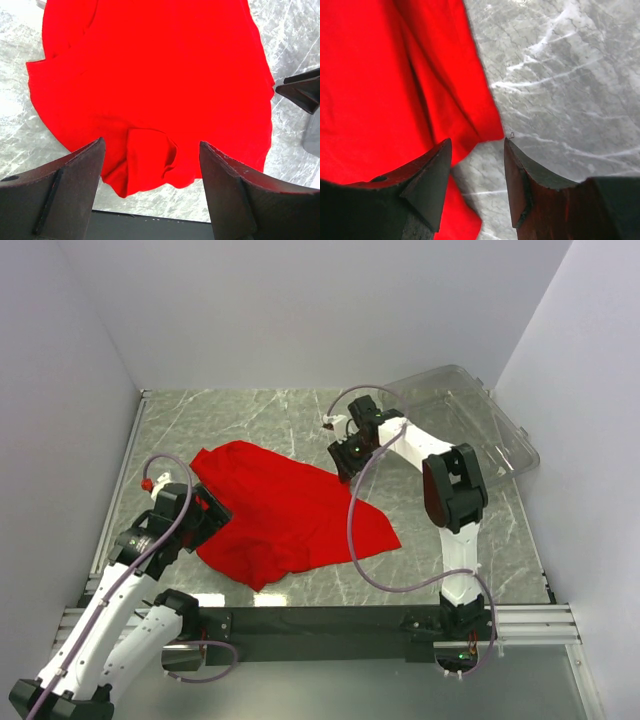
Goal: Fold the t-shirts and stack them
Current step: Flatten the tshirt out
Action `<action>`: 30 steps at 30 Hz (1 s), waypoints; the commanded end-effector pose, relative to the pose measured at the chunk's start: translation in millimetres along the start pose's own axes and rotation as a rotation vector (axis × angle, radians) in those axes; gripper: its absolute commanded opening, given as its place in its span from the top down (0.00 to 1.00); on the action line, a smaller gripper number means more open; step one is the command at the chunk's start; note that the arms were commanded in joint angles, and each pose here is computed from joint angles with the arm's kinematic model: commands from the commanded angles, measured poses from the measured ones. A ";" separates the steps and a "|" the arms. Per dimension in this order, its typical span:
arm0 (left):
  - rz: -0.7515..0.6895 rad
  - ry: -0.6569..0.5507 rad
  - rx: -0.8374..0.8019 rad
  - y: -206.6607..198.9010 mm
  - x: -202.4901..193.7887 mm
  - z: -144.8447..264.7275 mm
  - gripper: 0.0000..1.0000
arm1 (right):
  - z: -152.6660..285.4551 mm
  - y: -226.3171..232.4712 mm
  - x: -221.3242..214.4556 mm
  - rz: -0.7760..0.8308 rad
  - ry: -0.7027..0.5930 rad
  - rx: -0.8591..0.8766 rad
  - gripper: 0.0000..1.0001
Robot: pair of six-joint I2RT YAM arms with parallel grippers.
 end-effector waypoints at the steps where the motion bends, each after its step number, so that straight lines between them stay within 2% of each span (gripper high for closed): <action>1: 0.039 -0.023 -0.023 -7.5 5.0 1.1 0.19 | -6.5 9.6 9.9 0.001 0.041 -0.017 0.46; 9: 0.051 -0.038 -0.015 -9.8 7.5 0.2 0.19 | -26.1 11.3 8.9 -0.040 0.129 -0.034 0.46; 11: 0.052 -0.038 -0.015 -9.9 7.3 -0.8 0.19 | -27.7 10.9 7.3 -0.040 0.133 -0.049 0.51; 12: 0.053 -0.039 -0.015 -9.8 7.4 -0.9 0.19 | -27.6 10.4 8.0 -0.040 0.130 -0.053 0.56; 13: 0.053 -0.039 -0.015 -9.7 7.3 -1.2 0.19 | -28.0 8.9 9.2 -0.044 0.125 -0.061 0.75; 16: 0.053 -0.040 -0.001 -8.3 7.1 -2.5 0.19 | -23.1 -0.3 22.0 -0.036 0.087 -0.107 1.00; 19: 0.057 -0.039 0.003 -7.3 6.7 -3.2 0.19 | -8.7 -28.7 48.5 -0.029 -0.008 -0.225 1.00; 20: 0.058 -0.041 0.003 -7.1 6.6 -3.6 0.19 | 4.0 -37.7 69.1 -0.015 -0.080 -0.281 1.00; 22: 0.063 -0.041 0.005 -5.8 5.8 -4.4 0.19 | 10.3 -59.8 78.5 -0.035 -0.113 -0.395 1.00; 23: 0.066 -0.046 0.005 -5.7 6.2 -4.7 0.19 | 18.4 -68.6 92.6 -0.028 -0.178 -0.457 1.00; 24: 0.070 -0.045 0.007 -4.9 5.4 -5.9 0.19 | 22.7 -77.5 95.5 -0.035 -0.182 -0.548 1.00; 30: 0.098 -0.049 0.001 -1.8 2.5 -12.5 0.18 | 13.6 -106.3 105.9 0.015 -0.235 -0.751 1.00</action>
Point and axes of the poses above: each gripper's point midway between its finger pads, its own z axis back along the fingers, its own y axis along the line the jaws close on, x = y × z, the point moved 10 cm from there along z, back along the fingers, and after that the axes turned 7 degrees about z, right-handed, at the moved point
